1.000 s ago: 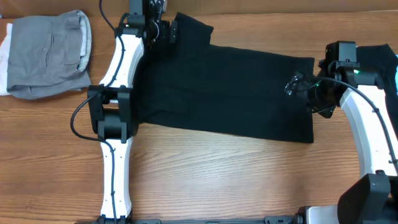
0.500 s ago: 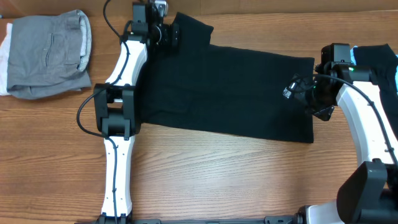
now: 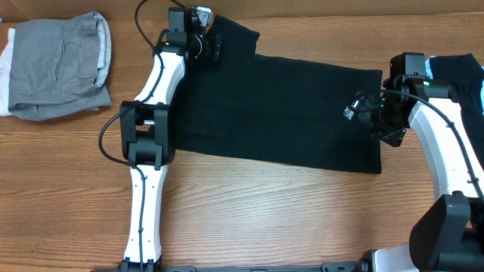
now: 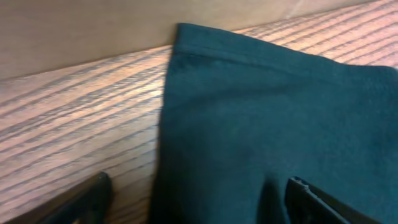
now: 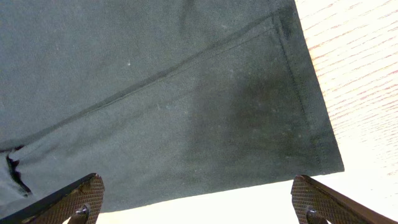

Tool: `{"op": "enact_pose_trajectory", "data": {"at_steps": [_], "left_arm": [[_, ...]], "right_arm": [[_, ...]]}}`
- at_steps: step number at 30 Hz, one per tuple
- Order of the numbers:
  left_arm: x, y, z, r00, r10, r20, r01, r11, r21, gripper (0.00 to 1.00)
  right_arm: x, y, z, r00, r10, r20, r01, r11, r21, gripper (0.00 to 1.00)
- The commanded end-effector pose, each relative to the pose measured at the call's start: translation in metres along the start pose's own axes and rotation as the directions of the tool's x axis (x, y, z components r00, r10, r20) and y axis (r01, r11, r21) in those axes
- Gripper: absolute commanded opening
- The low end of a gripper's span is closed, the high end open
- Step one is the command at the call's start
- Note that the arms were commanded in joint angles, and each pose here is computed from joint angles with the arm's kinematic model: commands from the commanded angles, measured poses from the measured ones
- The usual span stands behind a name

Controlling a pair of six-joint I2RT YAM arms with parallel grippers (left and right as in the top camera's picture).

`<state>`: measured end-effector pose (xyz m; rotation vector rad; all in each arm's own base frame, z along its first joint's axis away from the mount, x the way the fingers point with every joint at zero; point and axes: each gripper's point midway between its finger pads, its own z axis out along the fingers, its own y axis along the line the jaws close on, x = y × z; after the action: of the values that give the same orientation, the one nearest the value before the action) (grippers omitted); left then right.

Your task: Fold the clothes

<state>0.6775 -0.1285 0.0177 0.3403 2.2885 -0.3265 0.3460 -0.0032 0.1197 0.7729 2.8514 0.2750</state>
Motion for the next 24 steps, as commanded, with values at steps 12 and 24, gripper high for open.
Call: {"op": "enact_pose_trajectory", "data": {"at_steps": [12, 24], "left_arm": [[0.018, 0.006, 0.011, 0.999, 0.021, -0.038, -0.021, 1.0, -0.017, 0.07], [0.018, -0.009, 0.006, 0.999, 0.002, -0.046, 0.002, 0.996, 0.086, 0.04]], "right_arm": [[-0.009, 0.003, 0.004, 0.999, 0.025, 0.031, -0.024, 1.0, -0.008, 1.0], [-0.112, 0.038, -0.051, 0.901, -0.166, 0.401, 0.179, 0.984, 0.005, 1.0]]}}
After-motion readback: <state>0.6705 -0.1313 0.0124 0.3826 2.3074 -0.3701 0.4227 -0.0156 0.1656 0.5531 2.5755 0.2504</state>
